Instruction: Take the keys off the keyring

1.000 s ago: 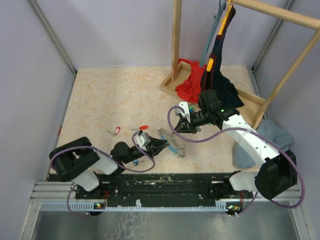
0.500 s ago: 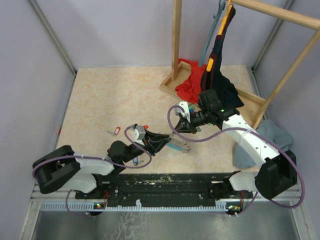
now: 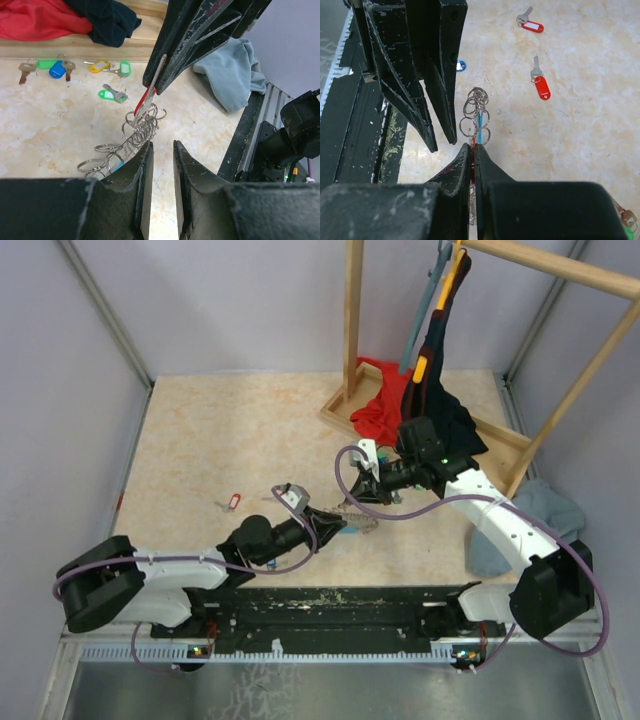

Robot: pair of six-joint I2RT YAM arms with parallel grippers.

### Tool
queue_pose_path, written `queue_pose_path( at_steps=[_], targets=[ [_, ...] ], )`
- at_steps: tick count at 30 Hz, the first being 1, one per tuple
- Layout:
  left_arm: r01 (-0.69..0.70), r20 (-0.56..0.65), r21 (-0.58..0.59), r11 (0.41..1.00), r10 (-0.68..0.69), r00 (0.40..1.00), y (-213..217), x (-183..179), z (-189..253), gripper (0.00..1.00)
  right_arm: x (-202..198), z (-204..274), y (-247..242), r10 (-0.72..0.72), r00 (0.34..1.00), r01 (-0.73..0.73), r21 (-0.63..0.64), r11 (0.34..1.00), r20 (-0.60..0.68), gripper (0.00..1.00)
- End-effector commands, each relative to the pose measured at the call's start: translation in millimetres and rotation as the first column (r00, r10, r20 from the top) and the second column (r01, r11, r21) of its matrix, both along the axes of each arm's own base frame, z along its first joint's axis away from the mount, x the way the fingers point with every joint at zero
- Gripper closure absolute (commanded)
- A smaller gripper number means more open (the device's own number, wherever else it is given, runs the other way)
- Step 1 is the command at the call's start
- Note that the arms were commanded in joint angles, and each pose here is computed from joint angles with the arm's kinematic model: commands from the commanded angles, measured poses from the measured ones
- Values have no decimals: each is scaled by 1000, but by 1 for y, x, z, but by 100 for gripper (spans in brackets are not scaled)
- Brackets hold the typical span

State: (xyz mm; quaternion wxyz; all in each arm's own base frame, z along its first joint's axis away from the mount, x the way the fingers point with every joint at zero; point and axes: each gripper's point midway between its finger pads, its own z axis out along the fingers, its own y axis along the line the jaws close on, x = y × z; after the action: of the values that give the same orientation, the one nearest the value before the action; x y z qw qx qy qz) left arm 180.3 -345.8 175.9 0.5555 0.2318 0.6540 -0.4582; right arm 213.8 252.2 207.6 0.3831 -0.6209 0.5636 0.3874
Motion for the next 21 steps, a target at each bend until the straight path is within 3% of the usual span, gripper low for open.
queue_pose_path(
  at_steps=[1, 21],
  targets=[
    [-27, -29, -4, 1000, 27, 999, -7, 6, 9, 72, 8, 35, 6, 2, 996, -9, 75, 997, 90, 100],
    [-158, -114, 127, 979, 173, 978, -8, 33, -15, 72, 11, 34, 6, -13, 996, 7, 73, 997, 85, 100]
  ],
)
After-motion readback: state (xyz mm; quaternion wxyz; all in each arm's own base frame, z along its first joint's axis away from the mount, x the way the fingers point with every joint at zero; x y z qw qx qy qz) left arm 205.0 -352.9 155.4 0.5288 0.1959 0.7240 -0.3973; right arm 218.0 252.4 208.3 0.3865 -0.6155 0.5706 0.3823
